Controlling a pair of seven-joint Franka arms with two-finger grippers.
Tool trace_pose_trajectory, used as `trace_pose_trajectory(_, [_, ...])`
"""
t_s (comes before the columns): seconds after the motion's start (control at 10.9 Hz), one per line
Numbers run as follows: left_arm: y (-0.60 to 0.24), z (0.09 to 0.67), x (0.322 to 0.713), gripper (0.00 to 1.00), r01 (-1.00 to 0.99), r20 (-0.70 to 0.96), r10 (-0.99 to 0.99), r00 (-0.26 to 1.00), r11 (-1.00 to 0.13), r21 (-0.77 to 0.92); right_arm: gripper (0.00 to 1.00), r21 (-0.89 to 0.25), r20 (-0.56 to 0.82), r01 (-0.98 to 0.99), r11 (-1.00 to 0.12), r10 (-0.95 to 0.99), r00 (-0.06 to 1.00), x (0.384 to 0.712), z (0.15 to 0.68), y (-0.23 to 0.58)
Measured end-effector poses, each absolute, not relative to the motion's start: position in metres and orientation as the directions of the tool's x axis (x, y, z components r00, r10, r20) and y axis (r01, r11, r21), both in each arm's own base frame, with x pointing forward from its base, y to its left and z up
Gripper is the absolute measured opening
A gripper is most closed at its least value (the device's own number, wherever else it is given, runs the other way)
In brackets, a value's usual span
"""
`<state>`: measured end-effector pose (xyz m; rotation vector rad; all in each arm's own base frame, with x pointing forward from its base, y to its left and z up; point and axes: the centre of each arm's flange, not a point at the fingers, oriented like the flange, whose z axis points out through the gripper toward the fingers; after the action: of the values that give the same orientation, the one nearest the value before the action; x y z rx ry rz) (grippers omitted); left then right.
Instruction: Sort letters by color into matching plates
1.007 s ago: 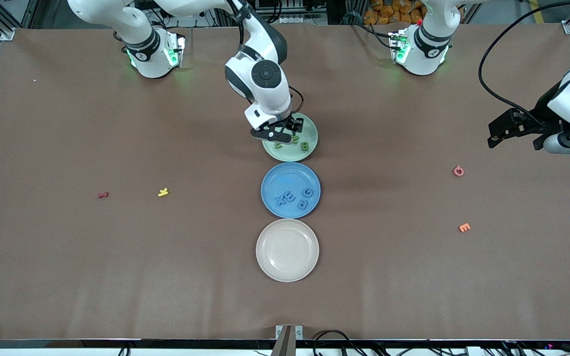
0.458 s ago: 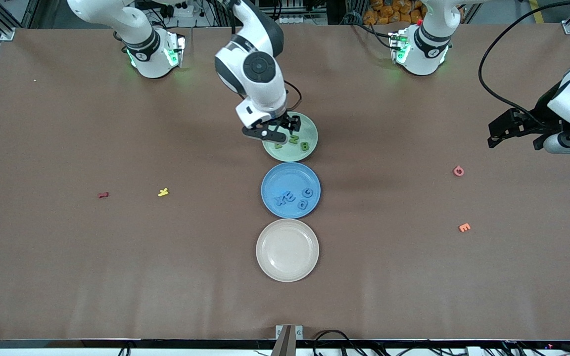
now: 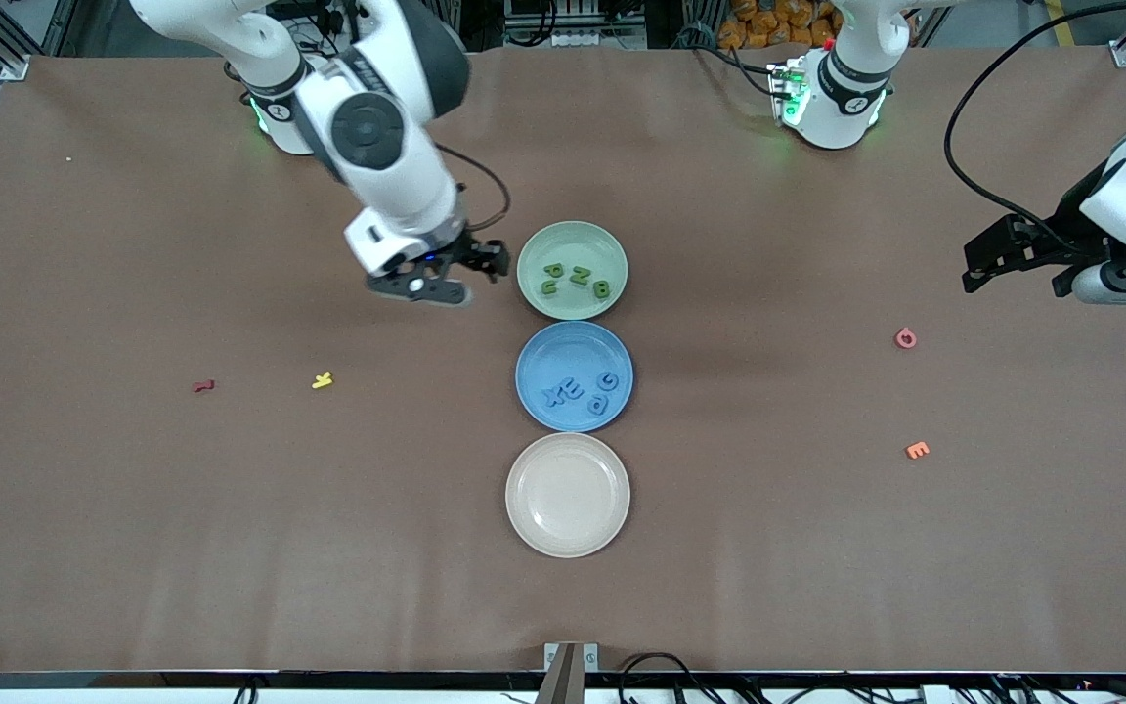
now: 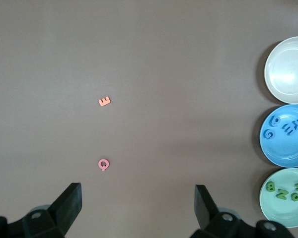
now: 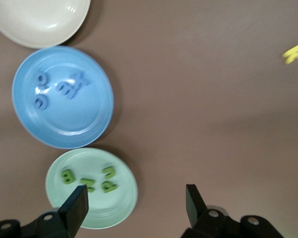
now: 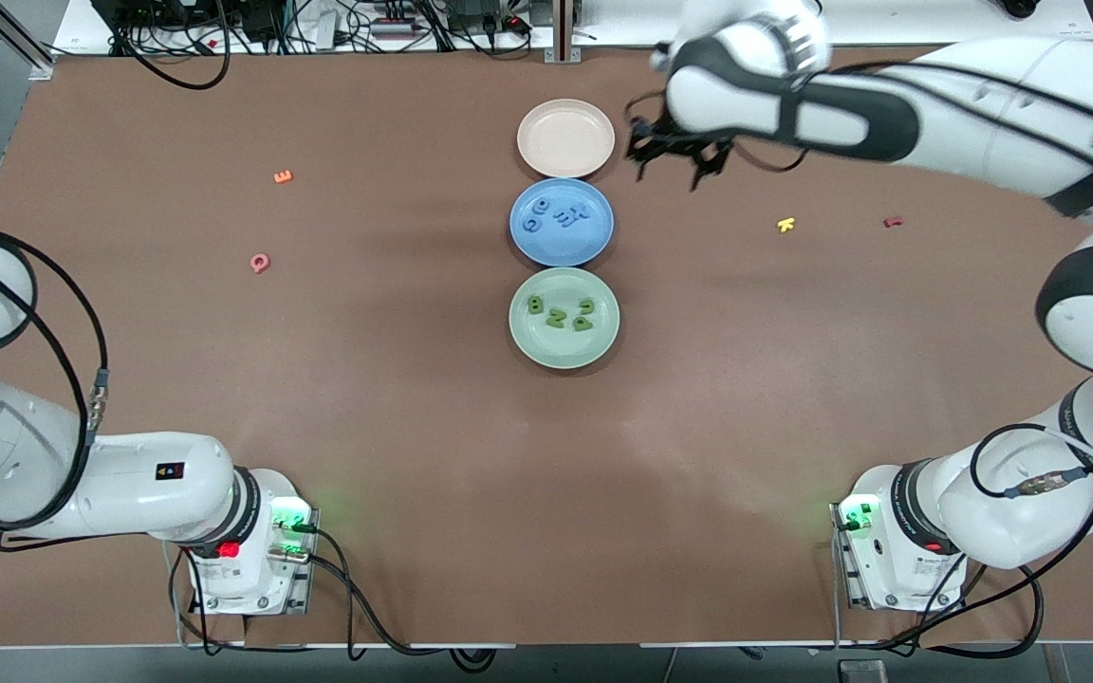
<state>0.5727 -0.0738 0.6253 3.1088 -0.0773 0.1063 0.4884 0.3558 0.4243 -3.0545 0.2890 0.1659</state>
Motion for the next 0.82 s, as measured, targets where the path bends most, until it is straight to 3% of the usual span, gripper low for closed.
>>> trace_pose_trajectory(0.09, [-0.074,0.625,0.573,1.00,-0.051,0.069,-0.049,0.996,-0.998,0.028,0.88,-0.058,-0.117,-0.184,-0.981,-0.177,0.977,0.501,0.435,0.327])
trace_pose_trajectory(0.27, [-0.074,0.625,0.573,1.00,-0.051,0.069,-0.049,0.996,-0.998,0.028,1.00,-0.065,-0.110,-0.216,-0.974,-0.208,0.972,0.524,0.452,0.274])
trace_pose_trajectory(0.82, [-0.074,0.625,0.573,1.00,-0.051,0.069,-0.049,0.996,-0.998,0.028,1.00,-0.079,-0.072,-0.119,-0.990,-0.113,0.991,0.572,0.465,0.126])
